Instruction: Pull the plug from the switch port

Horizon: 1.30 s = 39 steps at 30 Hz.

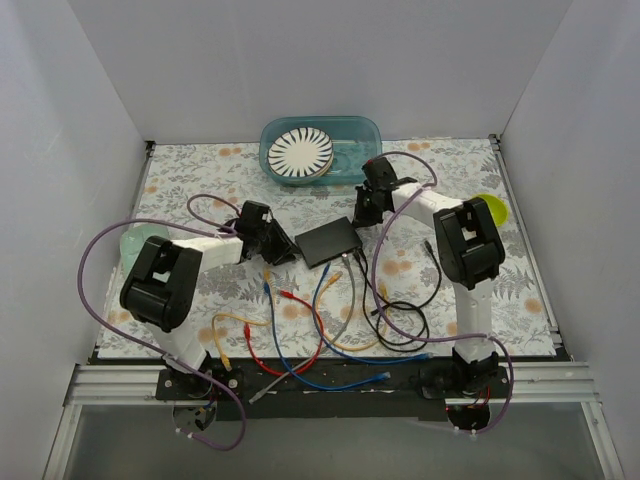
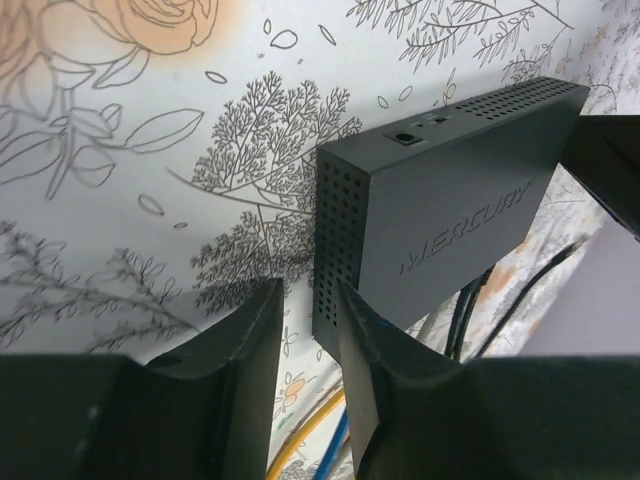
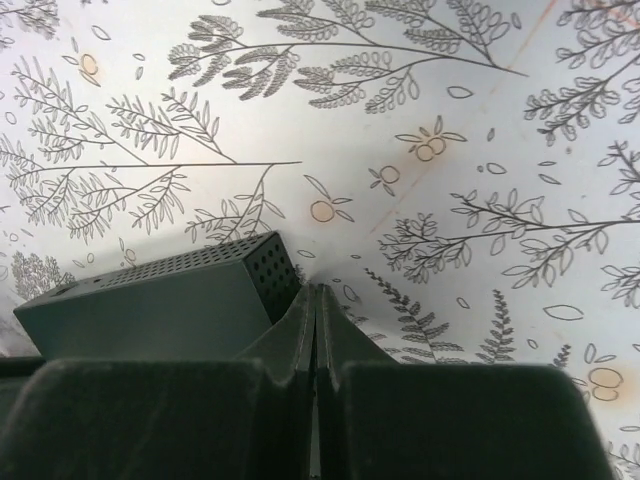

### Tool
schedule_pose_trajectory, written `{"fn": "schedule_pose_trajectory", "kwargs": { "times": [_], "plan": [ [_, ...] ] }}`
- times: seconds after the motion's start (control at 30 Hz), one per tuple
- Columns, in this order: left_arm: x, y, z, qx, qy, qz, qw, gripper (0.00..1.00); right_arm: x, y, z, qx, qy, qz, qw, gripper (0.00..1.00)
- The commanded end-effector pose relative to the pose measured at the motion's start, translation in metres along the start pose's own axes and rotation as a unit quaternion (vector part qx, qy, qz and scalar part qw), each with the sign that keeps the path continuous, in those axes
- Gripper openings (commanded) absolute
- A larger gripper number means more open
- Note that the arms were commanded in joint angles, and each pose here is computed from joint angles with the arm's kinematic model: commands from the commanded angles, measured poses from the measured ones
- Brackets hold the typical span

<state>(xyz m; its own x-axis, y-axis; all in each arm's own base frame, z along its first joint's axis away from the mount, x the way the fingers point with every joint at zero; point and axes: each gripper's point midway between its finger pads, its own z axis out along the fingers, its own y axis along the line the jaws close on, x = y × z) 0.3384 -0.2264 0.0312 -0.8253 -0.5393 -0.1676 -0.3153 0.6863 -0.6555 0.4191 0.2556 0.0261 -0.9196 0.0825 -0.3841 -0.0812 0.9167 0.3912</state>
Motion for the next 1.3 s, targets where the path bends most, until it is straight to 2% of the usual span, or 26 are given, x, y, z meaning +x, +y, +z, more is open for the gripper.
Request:
{"fn": "schedule_pose_trajectory", "kwargs": {
  "times": [0.0,0.03,0.1,0.13,0.2,0.23,0.3,0.37,0.43,0.5,0.67,0.97,1.27],
  "plan": [
    [-0.044,-0.011,-0.041,-0.028,-0.114,-0.001,0.993,0.32,-0.006,0.011,-0.033,0.010,-0.055,0.000,0.998,0.03],
    [-0.064,-0.018,-0.050,-0.025,-0.139,-0.009,0.990,0.32,-0.022,0.018,-0.059,0.002,-0.096,0.003,0.995,0.08],
    [-0.078,-0.020,-0.058,-0.039,-0.153,-0.012,0.987,0.33,-0.017,0.006,-0.074,0.018,-0.117,0.005,0.993,0.18],
    [-0.083,-0.029,-0.060,-0.025,-0.153,-0.012,0.988,0.33,-0.022,0.012,-0.091,0.004,-0.141,0.003,0.990,0.33],
    [-0.088,-0.055,-0.057,0.024,-0.143,0.000,0.989,0.33,0.003,0.003,-0.089,-0.004,-0.127,0.004,0.992,0.43],
    [-0.075,-0.071,-0.054,0.064,-0.100,0.004,0.993,0.33,0.004,0.003,-0.097,-0.010,-0.139,0.011,0.990,0.48],
    [-0.065,-0.090,-0.037,0.108,-0.056,-0.007,0.993,0.33,0.017,0.007,-0.096,-0.046,-0.121,0.011,0.991,0.49],
    [-0.038,-0.112,-0.027,0.147,0.009,0.010,0.989,0.31,0.033,-0.002,-0.089,-0.056,-0.090,0.013,0.994,0.49],
    [-0.016,-0.129,-0.011,0.168,0.044,0.041,0.984,0.30,0.048,-0.003,-0.081,-0.084,-0.054,0.016,0.995,0.47],
    [-0.002,-0.144,-0.008,0.194,0.069,0.065,0.976,0.29,0.047,0.003,-0.081,-0.119,-0.061,0.016,0.991,0.46],
    [0.027,-0.130,0.017,0.184,0.132,0.067,0.972,0.28,0.057,-0.009,-0.075,-0.149,-0.063,0.041,0.986,0.43],
    [0.042,-0.084,0.033,0.114,0.159,0.053,0.979,0.26,0.071,-0.004,-0.052,-0.211,-0.042,0.069,0.974,0.38],
    [0.045,-0.072,0.038,0.096,0.162,0.056,0.980,0.27,0.080,-0.004,-0.039,-0.233,-0.032,0.092,0.967,0.37]
  ]
}}
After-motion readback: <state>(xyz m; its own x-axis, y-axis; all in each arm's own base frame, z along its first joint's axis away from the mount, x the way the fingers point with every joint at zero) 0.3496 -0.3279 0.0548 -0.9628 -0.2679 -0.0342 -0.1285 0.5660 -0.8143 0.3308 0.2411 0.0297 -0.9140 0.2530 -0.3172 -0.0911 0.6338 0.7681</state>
